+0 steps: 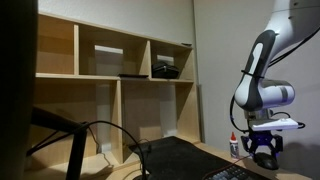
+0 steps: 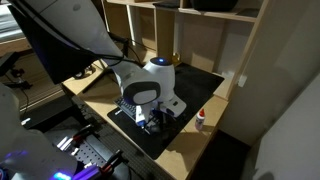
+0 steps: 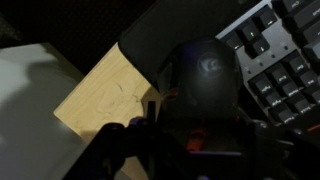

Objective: Move the mouse to the right side of the keyboard

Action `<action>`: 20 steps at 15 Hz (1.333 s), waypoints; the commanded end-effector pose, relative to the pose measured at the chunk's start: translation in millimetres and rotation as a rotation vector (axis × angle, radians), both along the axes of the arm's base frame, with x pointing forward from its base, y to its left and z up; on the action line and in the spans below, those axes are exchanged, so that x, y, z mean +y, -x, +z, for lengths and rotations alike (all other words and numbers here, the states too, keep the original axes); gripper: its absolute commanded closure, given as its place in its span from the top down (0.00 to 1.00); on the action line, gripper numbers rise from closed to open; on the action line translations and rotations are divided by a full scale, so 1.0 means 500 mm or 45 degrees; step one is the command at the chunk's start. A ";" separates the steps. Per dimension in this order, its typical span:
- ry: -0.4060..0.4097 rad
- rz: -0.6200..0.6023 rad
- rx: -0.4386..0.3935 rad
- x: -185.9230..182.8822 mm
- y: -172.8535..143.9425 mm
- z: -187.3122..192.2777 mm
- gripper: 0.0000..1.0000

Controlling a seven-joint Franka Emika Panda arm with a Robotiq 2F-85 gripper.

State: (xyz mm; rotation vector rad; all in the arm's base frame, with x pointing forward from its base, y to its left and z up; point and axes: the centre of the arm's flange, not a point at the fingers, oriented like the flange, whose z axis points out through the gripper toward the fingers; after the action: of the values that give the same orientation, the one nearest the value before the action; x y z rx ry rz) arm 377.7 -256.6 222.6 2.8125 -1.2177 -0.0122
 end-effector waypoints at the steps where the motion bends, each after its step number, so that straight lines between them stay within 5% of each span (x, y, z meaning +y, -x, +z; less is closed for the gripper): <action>1: 0.001 -0.009 0.000 0.000 0.000 0.000 0.70; 4: 0.001 -0.008 0.000 0.001 0.000 0.000 0.70; 5: -0.020 0.067 0.045 0.007 0.003 -0.003 0.45; 10: -0.011 0.471 0.013 -0.018 -0.080 -0.013 0.45; 11: 0.052 0.529 0.007 -0.117 -0.070 -0.027 0.45; 16: 0.218 0.468 -0.026 -0.242 -0.091 -0.098 0.45; 17: 0.197 0.461 -0.008 -0.199 -0.064 -0.048 0.70; 18: 0.207 0.454 -0.006 -0.213 -0.065 -0.070 0.70; 19: 0.210 0.453 0.000 -0.220 -0.066 -0.088 0.45; 20: 0.189 0.459 -0.008 -0.215 -0.054 -0.098 0.45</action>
State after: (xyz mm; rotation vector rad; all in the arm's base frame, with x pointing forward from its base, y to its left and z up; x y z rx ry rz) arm 411.3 -366.4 173.0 2.8349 -0.6663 0.0936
